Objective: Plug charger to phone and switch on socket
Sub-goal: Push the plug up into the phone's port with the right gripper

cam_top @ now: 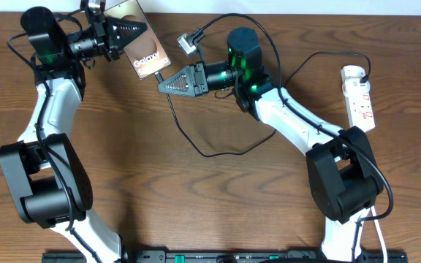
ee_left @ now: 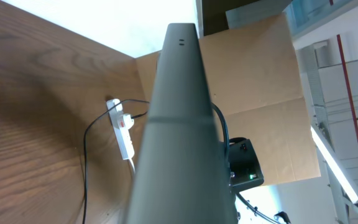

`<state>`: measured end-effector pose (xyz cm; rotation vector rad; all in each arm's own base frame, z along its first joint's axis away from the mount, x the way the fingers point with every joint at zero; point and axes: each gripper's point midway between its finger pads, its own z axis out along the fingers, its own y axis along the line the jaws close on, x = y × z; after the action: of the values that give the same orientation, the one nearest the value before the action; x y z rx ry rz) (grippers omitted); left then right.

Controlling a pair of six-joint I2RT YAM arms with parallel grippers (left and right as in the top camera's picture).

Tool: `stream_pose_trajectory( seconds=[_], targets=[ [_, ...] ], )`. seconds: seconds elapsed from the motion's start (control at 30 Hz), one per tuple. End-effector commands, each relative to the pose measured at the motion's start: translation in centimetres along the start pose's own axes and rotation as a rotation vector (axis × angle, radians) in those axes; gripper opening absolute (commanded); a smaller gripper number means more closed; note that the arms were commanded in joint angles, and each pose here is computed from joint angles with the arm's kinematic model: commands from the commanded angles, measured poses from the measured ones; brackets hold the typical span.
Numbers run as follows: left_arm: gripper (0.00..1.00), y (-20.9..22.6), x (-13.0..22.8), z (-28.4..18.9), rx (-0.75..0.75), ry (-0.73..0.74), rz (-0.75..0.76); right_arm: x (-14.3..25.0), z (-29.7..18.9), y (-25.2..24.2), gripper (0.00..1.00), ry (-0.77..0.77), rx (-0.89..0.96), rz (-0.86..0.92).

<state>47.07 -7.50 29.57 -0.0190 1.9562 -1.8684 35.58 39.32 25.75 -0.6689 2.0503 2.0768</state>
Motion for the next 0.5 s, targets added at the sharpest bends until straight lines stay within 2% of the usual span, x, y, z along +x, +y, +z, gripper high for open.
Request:
stream_pose_trajectory(
  seconds=[0.0,0.47],
  targets=[
    [0.07,-1.12,1.32,0.93,0.026,0.077,0.046,-1.34,-0.47,-0.41,0.01,-0.065,0.03,-0.002],
    [0.08,-1.15,1.42,1.12,0.027,0.081,0.047,-1.39,-0.55,-0.44,0.01,-0.066,0.031,-0.001]
  ],
)
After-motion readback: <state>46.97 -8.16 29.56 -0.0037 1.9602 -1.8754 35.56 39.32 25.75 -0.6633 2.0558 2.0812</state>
